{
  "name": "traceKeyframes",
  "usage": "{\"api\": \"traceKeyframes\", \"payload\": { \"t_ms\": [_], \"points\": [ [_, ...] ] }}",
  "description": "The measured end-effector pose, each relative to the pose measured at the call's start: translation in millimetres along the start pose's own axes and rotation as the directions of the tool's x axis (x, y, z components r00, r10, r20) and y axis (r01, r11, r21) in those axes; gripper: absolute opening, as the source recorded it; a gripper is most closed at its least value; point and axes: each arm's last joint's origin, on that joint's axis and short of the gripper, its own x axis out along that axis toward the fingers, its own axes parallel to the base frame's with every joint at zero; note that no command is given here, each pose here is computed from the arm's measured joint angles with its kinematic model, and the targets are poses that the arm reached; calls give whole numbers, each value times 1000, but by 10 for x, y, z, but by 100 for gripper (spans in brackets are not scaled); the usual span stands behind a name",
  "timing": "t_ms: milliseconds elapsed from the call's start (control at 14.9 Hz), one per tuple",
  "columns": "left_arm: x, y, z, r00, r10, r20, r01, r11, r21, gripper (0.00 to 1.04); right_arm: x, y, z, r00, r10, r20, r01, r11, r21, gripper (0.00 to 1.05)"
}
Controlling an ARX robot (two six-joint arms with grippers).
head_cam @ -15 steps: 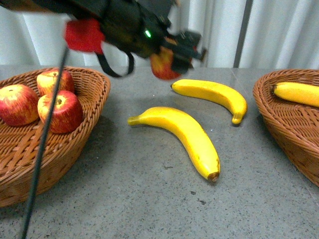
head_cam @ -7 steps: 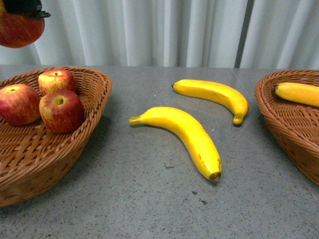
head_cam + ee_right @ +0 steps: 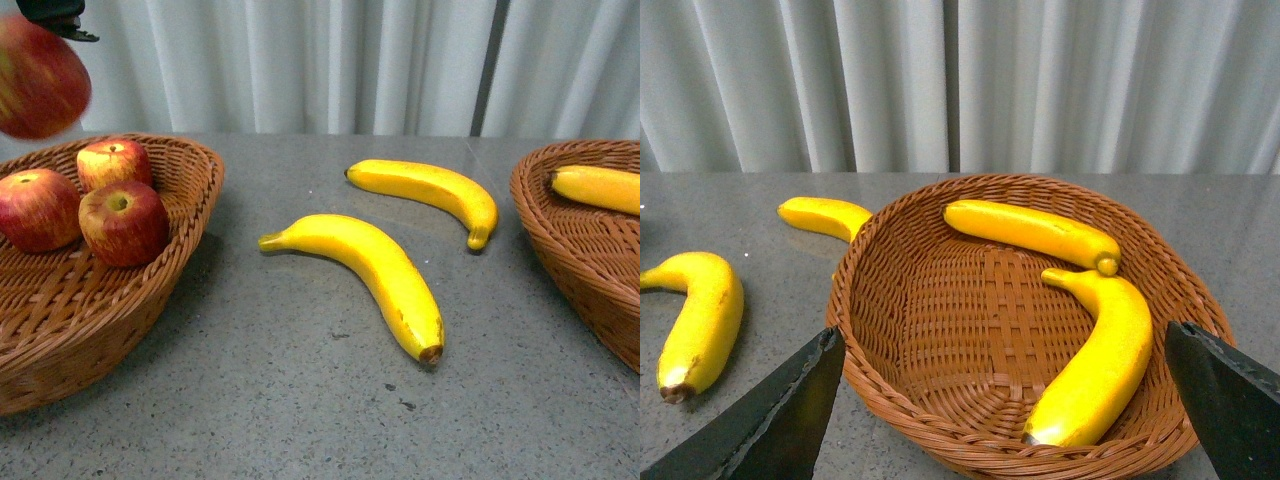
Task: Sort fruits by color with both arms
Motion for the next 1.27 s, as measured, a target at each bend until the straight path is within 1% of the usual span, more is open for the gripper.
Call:
{"api": "traceKeyframes", "payload": {
  "t_ms": [67, 134, 201, 335, 401, 468, 535, 602, 736, 803, 870, 937, 1004, 1071, 1138, 1271],
  "points": [
    [-1, -10, 38, 999, -12, 39, 12, 1000, -8, 100, 0, 0, 0, 1000, 0, 0, 0, 1000, 0, 98],
    [-3, -26, 87, 993, -46, 106, 46, 999, 1, 98, 0, 0, 0, 1000, 0, 0, 0, 1000, 0, 98],
    [-2, -29, 78, 986, -87, 145, 81, 996, 47, 98, 0, 0, 0, 1000, 0, 0, 0, 1000, 0, 98],
    [12, -26, 37, 968, -172, 183, 141, 975, 172, 98, 0, 0, 0, 1000, 0, 0, 0, 1000, 0, 98],
    [10, -30, 45, 961, -201, 189, 153, 959, 240, 98, 0, 0, 0, 1000, 0, 0, 0, 1000, 0, 98],
    [7, -30, 56, 955, -206, 214, 139, 947, 289, 97, 0, 0, 0, 1000, 0, 0, 0, 1000, 0, 98],
    [-36, 18, 7, 929, -174, 326, 95, 965, 243, 87, 0, 0, 0, 1000, 0, 0, 0, 1000, 0, 98],
    [-122, 114, -147, 915, -166, 367, 95, 974, 204, 77, 0, 0, -1, 1000, 0, -1, 0, 1000, 0, 98],
    [-295, 328, -451, 906, -146, 397, 86, 983, 165, 53, 0, 0, 0, 1000, 0, 0, 0, 1000, 0, 98],
    [-393, 428, -674, 911, -146, 386, 92, 984, 155, 35, 0, 0, 0, 1000, 0, 0, 0, 1000, 0, 98],
    [-466, 496, -843, 916, -150, 371, 97, 983, 158, 21, 0, 0, 0, 1000, 0, 0, 0, 1000, 0, 98],
    [-536, 542, -952, 916, -159, 368, 105, 981, 161, 8, 0, 0, 0, 1000, 0, 0, 0, 1000, 0, 98],
    [-593, 587, -1023, 915, -154, 372, 101, 983, 156, 2, 0, 0, 0, 1000, 0, 0, 0, 1000, 0, 98],
    [-642, 627, -1092, 915, -148, 374, 97, 983, 154, 2, 0, 0, 0, 1000, 0, 0, 0, 1000, 0, 98],
    [-716, 751, -1213, 918, -155, 366, 104, 982, 157, 2, 0, 0, 0, 1000, 0, 0, 0, 1000, 0, 98],
    [-828, 811, -1337, 917, -146, 372, 95, 984, 152, 2, 0, 0, 0, 1000, 0, 0, 0, 1000, 0, 98]
  ]
}}
